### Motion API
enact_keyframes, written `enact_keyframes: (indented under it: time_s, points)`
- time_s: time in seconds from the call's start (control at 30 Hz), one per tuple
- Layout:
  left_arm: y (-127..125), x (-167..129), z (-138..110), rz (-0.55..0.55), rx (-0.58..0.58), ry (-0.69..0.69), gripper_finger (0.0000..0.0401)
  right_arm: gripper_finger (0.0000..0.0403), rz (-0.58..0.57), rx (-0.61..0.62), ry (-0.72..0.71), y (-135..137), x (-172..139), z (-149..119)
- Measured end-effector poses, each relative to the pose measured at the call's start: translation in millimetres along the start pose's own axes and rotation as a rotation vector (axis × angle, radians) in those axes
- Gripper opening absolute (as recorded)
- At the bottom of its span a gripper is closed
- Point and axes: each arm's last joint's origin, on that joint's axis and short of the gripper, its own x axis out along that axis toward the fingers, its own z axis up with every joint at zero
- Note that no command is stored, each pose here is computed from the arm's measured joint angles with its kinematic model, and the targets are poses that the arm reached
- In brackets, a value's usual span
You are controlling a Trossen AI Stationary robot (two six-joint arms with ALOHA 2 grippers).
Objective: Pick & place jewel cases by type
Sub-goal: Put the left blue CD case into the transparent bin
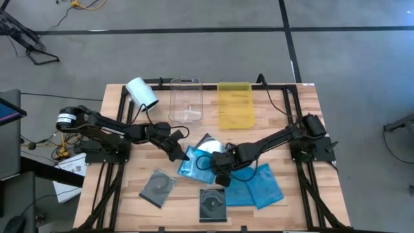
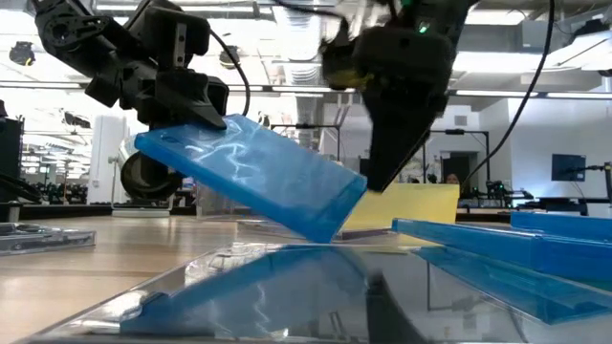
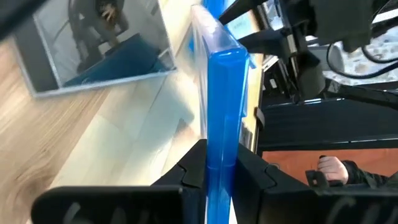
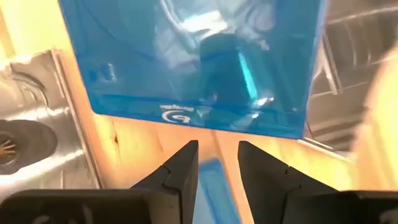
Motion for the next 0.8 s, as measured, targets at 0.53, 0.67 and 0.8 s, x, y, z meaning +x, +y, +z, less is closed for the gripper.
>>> enact_keyframes:
  time_s: [0.53, 0.67, 0.8]
  points:
    - [-27.1, -24.0, 8.5, -0.065, 0.066, -0.177, 0.0034, 0.0107, -0.144, 0.069, -0.092, -21.2, -68.7, -10.1]
    - [-39.5, -38.5, 11.7, -0.078, 0.087, -0.297, 0.0037, 0.0107, -0.186, 0.106, -0.103, -26.9, -80.8, -14.4]
    - [-47.5, -54.5, 13.3, -0.034, 0.084, -0.444, 0.0034, 0.0107, -0.216, 0.149, -0.129, -31.6, -91.5, -17.2]
